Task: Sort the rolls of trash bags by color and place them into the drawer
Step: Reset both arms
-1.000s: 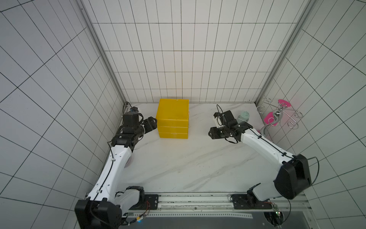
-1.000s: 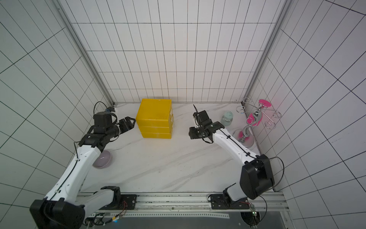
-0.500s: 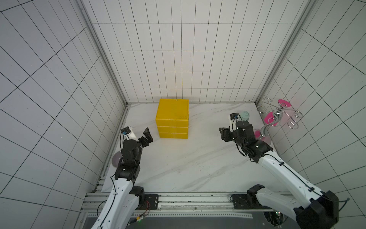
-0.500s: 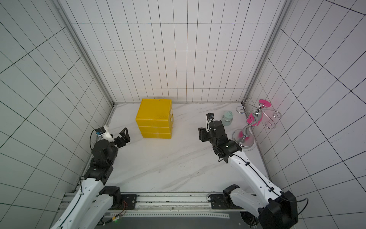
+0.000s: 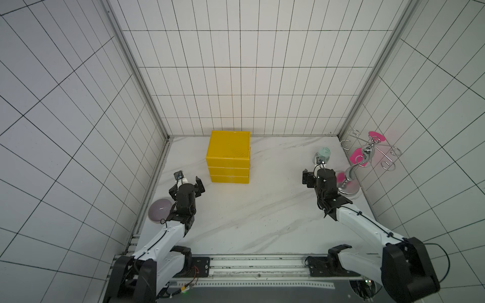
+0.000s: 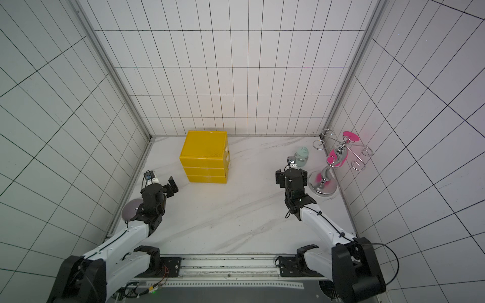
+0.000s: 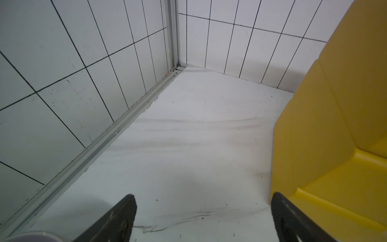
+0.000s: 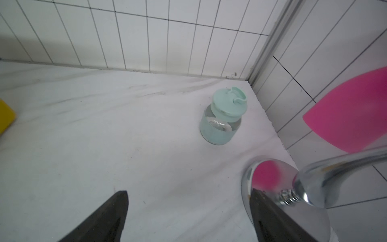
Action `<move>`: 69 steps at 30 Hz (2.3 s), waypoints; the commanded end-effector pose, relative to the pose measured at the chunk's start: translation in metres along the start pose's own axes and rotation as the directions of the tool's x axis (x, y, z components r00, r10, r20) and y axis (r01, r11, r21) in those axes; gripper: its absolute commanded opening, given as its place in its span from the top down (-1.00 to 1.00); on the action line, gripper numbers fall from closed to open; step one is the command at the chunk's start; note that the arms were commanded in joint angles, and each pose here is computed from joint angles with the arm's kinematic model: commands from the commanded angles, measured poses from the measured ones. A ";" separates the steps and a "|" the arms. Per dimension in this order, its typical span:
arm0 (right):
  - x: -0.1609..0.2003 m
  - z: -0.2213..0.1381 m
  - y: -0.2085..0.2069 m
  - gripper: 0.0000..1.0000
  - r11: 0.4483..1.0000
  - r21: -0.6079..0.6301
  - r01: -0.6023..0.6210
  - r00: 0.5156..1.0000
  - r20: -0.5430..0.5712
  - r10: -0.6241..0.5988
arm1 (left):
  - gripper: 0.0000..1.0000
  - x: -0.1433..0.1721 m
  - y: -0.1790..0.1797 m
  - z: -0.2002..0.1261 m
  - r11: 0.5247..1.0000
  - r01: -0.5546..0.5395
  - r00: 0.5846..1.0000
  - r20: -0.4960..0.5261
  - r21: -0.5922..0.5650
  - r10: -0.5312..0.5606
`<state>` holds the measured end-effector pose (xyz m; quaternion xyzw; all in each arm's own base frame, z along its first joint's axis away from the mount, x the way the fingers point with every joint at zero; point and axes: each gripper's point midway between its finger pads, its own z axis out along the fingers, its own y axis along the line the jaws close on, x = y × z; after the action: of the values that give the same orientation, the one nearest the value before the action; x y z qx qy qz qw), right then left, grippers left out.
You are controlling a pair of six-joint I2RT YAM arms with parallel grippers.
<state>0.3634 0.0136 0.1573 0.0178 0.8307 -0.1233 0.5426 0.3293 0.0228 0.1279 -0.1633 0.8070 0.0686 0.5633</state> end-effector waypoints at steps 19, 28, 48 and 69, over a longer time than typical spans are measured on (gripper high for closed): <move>0.043 0.066 -0.024 -0.99 0.988 -0.045 -0.148 0.988 0.033 0.150 | -0.98 -0.031 -0.019 0.036 0.996 0.030 0.993 0.110 0.080 -0.039; 0.046 0.066 -0.026 -0.97 0.988 -0.035 -0.151 0.988 0.035 0.152 | -0.98 -0.033 -0.001 0.059 0.999 0.009 0.992 0.125 0.048 -0.015; 0.046 0.068 -0.025 -0.97 0.988 -0.034 -0.150 0.988 0.025 0.151 | -0.98 -0.014 -0.014 0.085 0.994 -0.036 0.998 0.056 0.099 0.031; 0.047 0.071 -0.019 -0.97 0.984 -0.097 -0.150 0.988 0.005 0.151 | -0.98 -0.014 -0.015 0.084 0.994 -0.038 0.997 0.065 0.101 0.032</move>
<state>0.3966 -0.0274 0.0872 0.0574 0.8293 -0.0557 0.5531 0.4108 0.0370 0.1061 -0.1184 0.7972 0.0452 0.5903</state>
